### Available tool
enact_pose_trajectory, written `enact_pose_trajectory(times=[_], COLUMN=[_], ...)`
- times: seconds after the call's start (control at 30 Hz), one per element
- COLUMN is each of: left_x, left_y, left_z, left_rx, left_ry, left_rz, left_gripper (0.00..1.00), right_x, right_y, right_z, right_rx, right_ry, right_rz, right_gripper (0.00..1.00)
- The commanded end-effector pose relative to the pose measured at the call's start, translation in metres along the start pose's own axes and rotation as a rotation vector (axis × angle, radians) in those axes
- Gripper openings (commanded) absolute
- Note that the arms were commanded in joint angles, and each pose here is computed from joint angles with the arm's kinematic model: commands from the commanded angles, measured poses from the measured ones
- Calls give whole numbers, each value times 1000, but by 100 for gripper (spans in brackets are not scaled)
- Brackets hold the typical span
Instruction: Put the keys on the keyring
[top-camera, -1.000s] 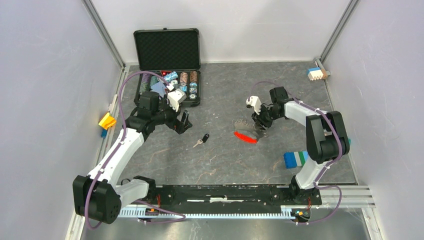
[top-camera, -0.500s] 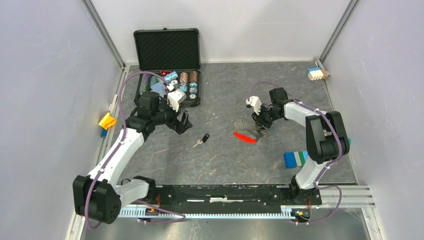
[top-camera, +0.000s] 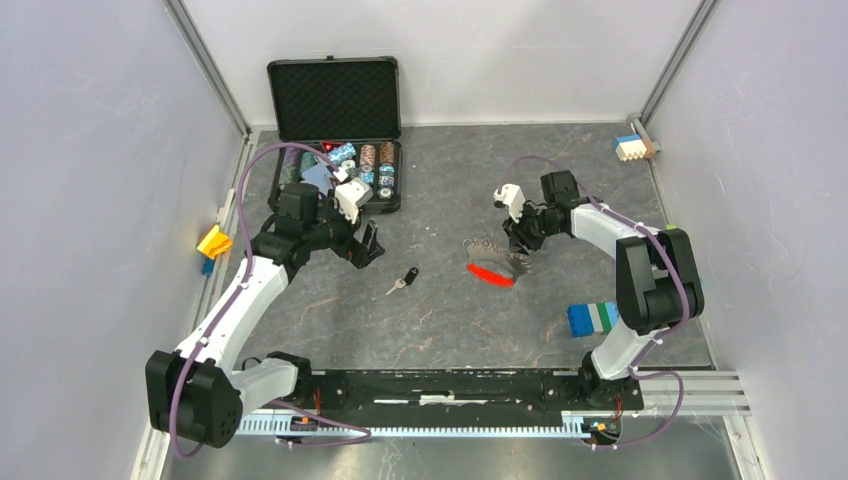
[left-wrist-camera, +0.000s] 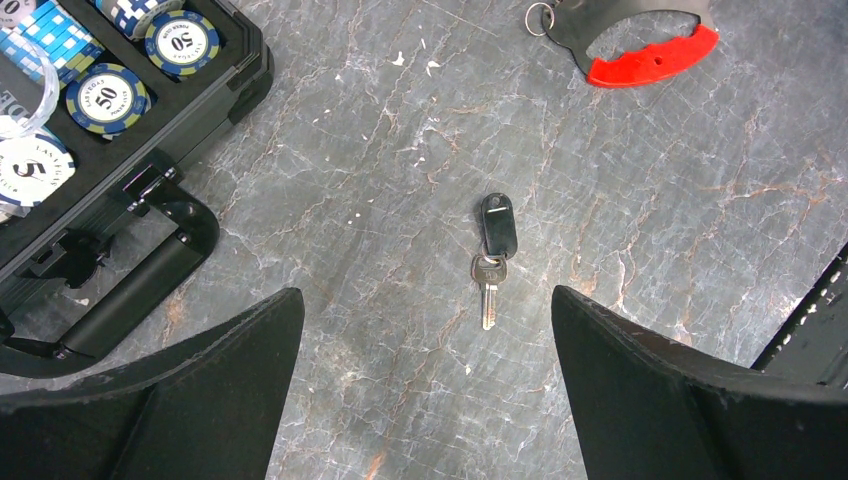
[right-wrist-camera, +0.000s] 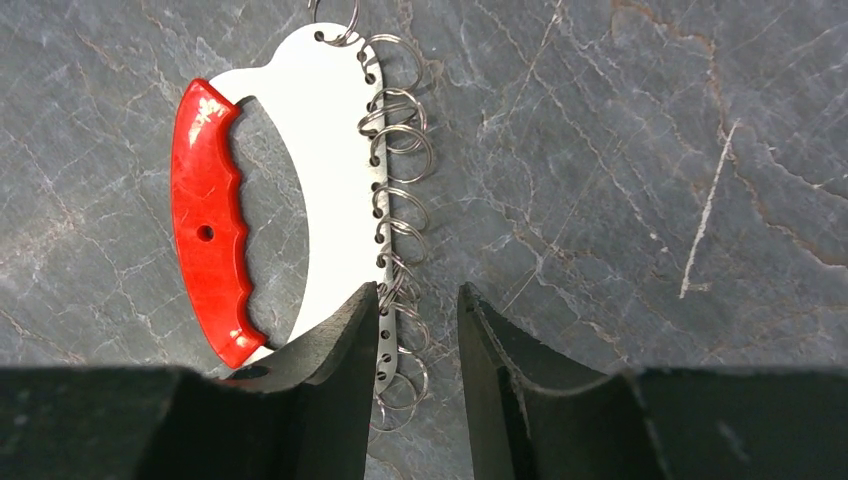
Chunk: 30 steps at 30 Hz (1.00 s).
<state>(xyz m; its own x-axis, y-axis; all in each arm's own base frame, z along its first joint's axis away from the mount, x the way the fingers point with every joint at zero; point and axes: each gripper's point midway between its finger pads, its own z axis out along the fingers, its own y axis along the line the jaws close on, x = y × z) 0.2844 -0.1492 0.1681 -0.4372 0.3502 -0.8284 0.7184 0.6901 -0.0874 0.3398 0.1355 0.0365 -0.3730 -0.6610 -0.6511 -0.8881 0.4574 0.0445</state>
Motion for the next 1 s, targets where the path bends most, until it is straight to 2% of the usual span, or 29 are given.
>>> enact_pose_trajectory(times=[0.0, 0.5, 0.97], left_x=[-8, -7, -6], left_y=[-3, -3, -3], left_z=[-3, -2, -2], left_rx=[16, 18, 21], left_ry=[-38, -35, -33], left_rz=[58, 58, 59], left_gripper=[100, 100, 100], right_x=[-26, -3, 3], right_y=[-13, 5, 12], right_z=[-9, 7, 13], right_rx=[49, -13, -9], right_ry=[-56, -10, 19], right_rz=[-21, 8, 10], right_gripper=[40, 36, 28])
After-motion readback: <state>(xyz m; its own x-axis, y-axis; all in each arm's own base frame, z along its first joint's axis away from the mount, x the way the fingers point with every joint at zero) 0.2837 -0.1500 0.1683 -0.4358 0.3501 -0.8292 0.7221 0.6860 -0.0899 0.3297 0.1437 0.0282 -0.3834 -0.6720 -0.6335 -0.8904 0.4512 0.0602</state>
